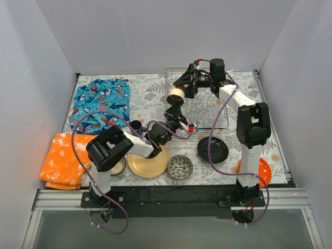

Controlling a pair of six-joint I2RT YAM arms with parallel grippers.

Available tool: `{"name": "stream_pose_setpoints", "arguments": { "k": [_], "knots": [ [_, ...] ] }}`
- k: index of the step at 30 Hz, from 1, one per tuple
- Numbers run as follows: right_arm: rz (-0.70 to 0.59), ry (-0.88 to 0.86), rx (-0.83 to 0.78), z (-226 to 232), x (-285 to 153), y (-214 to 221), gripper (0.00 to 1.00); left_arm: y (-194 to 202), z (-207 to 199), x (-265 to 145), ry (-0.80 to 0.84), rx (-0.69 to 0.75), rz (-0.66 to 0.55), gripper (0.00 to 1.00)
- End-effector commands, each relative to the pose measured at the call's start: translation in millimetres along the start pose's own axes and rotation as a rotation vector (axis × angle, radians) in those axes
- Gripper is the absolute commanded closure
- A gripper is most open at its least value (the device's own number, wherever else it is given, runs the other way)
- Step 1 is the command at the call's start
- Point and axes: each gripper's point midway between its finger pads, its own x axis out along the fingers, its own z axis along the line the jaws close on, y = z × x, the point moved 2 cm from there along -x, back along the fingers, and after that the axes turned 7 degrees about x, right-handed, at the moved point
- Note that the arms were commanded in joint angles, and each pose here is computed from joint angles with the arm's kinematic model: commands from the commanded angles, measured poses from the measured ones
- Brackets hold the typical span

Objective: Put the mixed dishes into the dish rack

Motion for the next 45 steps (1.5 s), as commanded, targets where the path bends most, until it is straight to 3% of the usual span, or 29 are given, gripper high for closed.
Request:
{"name": "stream_pose_setpoints", "arguments": {
  "k": [1,11,18,25,27,30,33,36,38,39,40,42,43,45],
  "knots": [
    [-0.002,-0.020,-0.068,25,-13,10,0.06,0,31,4,-0.125,0.008,0.029,1.00],
    [-0.008,-0.010,-0.078,22,-15,9,0.12,0,27,7,-0.135,0.007,0.019,1.00],
    [-0.038,-0.006,-0.079,23,-11,-2,0.09,-1,25,8,-0.130,-0.017,0.011,1.00],
    [-0.050,-0.007,-0.115,19,-7,-11,0.25,-2,24,9,-0.124,-0.050,0.008,1.00],
    [-0.072,-0.019,-0.184,22,-9,-19,0.34,-1,24,9,-0.120,-0.067,0.011,0.69],
    [-0.109,-0.025,-0.272,27,-13,-38,0.39,1,25,5,-0.111,-0.091,0.020,0.35],
    [-0.155,-0.030,-0.364,33,-22,-63,0.42,4,29,-5,-0.087,-0.110,0.021,0.14],
    [-0.227,-0.025,-0.472,40,-36,-92,0.43,5,14,-21,0.024,-0.125,0.014,0.08],
    [-0.276,-0.008,-0.520,37,-43,-110,0.44,0,33,-28,0.037,-0.168,-0.004,0.05],
    [-0.331,0.009,-0.573,39,-54,-126,0.44,2,18,-34,0.129,-0.206,0.022,0.02],
    [-0.359,0.023,-0.602,38,-58,-134,0.44,-2,40,-37,0.115,-0.241,0.018,0.02],
    [-0.446,0.065,-0.643,36,-71,-155,0.44,-1,31,-44,0.216,-0.310,0.060,0.02],
    [-0.469,0.087,-0.683,33,-75,-162,0.44,-6,53,-44,0.192,-0.341,0.052,0.02],
    [-0.518,0.137,-0.716,26,-80,-176,0.45,-8,56,-50,0.240,-0.368,0.061,0.02]
  ]
}}
